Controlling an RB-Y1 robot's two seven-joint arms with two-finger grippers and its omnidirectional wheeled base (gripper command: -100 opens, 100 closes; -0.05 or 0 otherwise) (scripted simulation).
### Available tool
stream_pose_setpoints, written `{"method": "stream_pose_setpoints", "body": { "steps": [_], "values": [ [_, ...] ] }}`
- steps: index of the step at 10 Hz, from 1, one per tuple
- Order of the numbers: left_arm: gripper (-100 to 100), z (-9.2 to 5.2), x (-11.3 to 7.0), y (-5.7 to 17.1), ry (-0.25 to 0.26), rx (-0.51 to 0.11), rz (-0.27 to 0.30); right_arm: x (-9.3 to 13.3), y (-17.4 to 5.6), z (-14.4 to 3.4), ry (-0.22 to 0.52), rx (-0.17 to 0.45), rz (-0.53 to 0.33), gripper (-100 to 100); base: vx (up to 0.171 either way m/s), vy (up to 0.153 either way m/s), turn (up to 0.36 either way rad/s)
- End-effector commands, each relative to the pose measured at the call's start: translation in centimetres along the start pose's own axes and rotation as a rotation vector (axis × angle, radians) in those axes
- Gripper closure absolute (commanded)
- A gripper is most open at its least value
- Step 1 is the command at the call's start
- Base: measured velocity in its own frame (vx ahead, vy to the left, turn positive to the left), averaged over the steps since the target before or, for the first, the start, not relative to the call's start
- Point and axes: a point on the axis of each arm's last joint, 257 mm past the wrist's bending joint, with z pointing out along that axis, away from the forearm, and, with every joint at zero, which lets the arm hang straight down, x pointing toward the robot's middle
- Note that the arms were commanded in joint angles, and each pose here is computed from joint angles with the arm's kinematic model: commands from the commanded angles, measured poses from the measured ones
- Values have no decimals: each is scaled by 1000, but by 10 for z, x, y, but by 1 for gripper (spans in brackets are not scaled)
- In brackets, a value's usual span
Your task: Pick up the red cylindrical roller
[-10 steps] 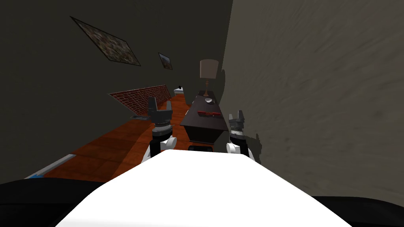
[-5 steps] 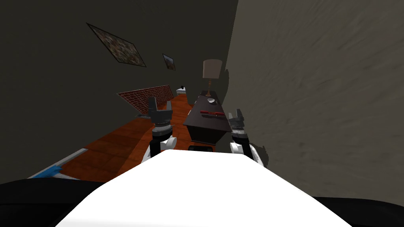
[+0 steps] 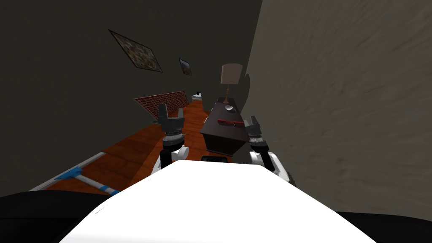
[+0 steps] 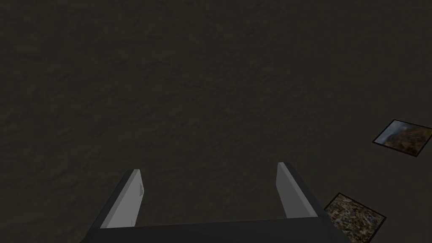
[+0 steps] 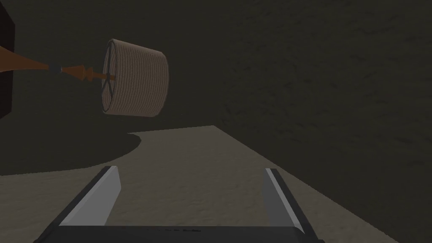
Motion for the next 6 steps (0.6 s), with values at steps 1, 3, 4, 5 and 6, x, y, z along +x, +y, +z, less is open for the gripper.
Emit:
{"method": "stream_pose_setpoints", "body": {
  "steps": [1, 3, 4, 5, 6],
  "values": [
    [0, 0, 0, 0, 0, 0, 0, 2, -4, 3, 53, 3, -36, -100, -21, 76, 214],
    [0, 0, 0, 0, 0, 0, 0, 3, -8, 5, 105, 10, -75, -100, -13, 50, 88],
    [0, 0, 0, 0, 0, 0, 0, 3, -13, 6, 136, 18, -102, -100, -26, 76, 193],
    [0, 0, 0, 0, 0, 0, 0, 5, -14, 6, 150, 20, -113, -100, -19, 66, 80],
    [0, 0, 0, 0, 0, 0, 0, 5, -21, 6, 190, 31, -150, -100, -21, 63, 184]
  ]
}}
